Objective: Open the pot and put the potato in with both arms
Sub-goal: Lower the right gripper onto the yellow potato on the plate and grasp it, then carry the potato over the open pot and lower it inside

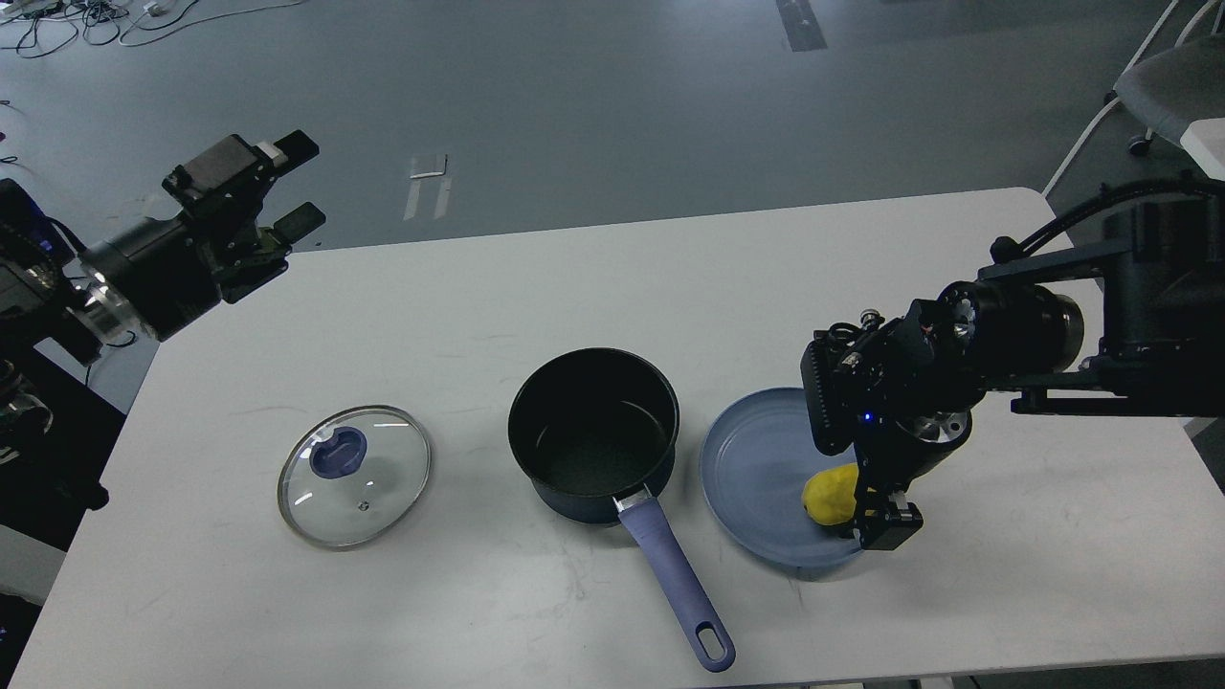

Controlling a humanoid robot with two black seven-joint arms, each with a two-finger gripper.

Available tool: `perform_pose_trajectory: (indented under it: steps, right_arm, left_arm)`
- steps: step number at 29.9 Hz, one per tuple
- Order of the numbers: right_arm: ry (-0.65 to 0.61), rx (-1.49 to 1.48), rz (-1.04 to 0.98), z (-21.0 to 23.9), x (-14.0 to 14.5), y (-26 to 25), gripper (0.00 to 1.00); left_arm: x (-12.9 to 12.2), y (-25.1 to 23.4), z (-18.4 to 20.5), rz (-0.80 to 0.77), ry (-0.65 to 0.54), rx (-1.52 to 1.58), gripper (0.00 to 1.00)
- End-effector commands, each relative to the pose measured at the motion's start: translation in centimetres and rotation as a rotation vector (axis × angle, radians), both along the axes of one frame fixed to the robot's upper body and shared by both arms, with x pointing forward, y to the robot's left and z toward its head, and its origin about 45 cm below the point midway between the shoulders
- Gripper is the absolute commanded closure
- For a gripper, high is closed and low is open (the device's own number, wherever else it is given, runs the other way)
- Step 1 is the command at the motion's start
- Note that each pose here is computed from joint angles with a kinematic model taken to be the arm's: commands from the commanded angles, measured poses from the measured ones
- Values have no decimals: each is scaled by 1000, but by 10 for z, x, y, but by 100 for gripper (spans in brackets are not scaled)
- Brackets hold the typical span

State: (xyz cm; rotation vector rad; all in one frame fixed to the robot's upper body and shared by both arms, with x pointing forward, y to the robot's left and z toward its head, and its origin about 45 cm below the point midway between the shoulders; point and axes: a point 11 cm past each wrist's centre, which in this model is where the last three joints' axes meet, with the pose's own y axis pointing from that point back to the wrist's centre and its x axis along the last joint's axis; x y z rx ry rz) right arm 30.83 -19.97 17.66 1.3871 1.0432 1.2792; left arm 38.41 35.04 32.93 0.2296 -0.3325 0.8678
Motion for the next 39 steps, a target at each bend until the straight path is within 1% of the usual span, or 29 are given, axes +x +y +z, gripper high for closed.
perform_pose_trajectory:
  steps: [1, 2, 3, 5, 9, 10, 11, 14, 15, 17, 19, 21, 25, 30, 32, 34, 39]
  right_arm:
    - [7, -5, 2, -3, -2, -1, 19]
    - [7, -5, 4, -3, -2, 0, 27]
    - [8, -6, 4, -3, -2, 0, 32]
    - [5, -5, 3, -2, -1, 0, 56]
    - [3, -5, 5, -2, -1, 0, 70]
    - [2, -5, 5, -1, -1, 1, 77]
    - [-2, -3, 6, 0, 1, 1, 80]
    - [-13, 8, 2, 6, 4, 5, 82]
    - [-41, 16, -1, 17, 13, 8, 81]
    - [-131, 60, -20, 55, 41, 22, 81]
    - [-160, 103, -65, 78, 55, 30, 81]
    - [-173, 129, -87, 91, 62, 37, 81]
    - [-166, 272, -138, 117, 79, 85, 81]
    - [-163, 336, -197, 120, 96, 113, 81]
    - [-114, 368, -229, 112, 94, 125, 81]
    - [-55, 396, -239, 103, 85, 140, 81]
    - [48, 422, -294, 76, 73, 146, 81]
  left_arm:
    - [0, 0, 0, 0, 0, 0, 2]
    - [0, 0, 0, 0, 0, 0, 2]
    - [0, 0, 0, 0, 0, 0, 2]
    - [0, 0, 0, 0, 0, 0, 2]
    - [0, 0, 0, -1, 0, -1, 2]
    - [0, 0, 0, -1, 0, -1, 2]
    - [0, -1, 0, -2, 0, -2, 2]
    - [0, 0, 0, -1, 0, -1, 2]
    - [0, 0, 0, 1, 0, -1, 2]
    - [0, 0, 0, -1, 0, -1, 2]
    - [0, -2, -1, -3, 1, -4, 2]
    - [0, -2, -1, -4, 2, -3, 2]
    - [0, -2, -1, -4, 2, -3, 2]
    - [0, -1, 0, -4, 1, -2, 2]
    - [0, -1, 0, -2, 1, -1, 2]
    - [0, -1, 0, -2, 1, -1, 2]
    - [0, -1, 1, -3, -1, 0, 2]
